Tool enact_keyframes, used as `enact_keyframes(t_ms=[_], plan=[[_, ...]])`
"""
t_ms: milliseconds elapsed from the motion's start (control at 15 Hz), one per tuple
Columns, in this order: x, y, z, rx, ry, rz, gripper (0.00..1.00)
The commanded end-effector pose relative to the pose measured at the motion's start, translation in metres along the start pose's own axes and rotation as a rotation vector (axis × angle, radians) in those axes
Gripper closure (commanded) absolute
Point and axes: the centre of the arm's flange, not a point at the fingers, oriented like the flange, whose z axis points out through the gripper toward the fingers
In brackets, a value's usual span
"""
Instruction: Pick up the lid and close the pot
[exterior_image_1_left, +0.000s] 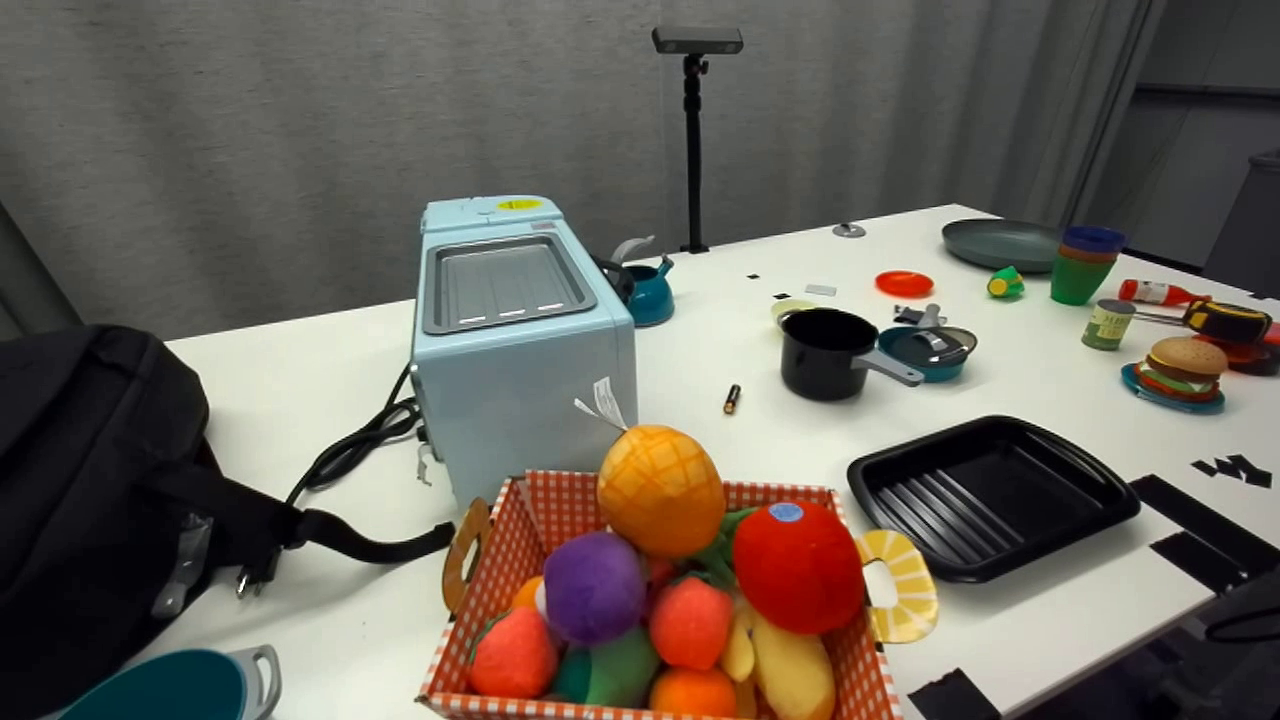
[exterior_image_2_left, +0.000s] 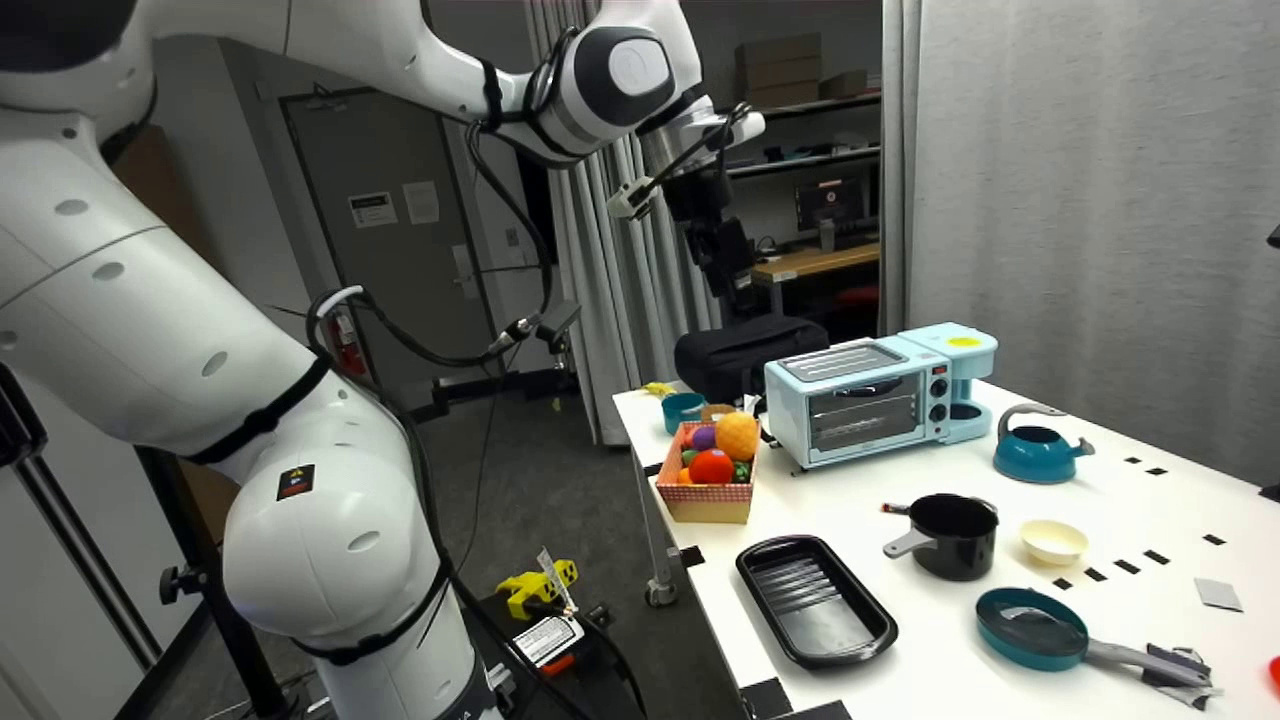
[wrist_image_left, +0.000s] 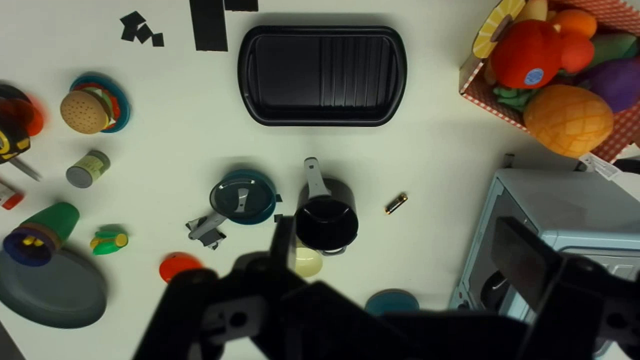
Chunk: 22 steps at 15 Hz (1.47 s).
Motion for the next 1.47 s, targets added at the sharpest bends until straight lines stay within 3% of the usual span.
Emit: enact_keyframes(t_ms=[0,867,1400], plan=[[0.002,-0.012,0.002,-0.003,-0.005,0.002,0.0],[0.017,-0.015,0.008,-0.004,-0.022,0.017,0.0],[0.066,0.021,0.068,-0.091,-0.018,0.123,0.0]])
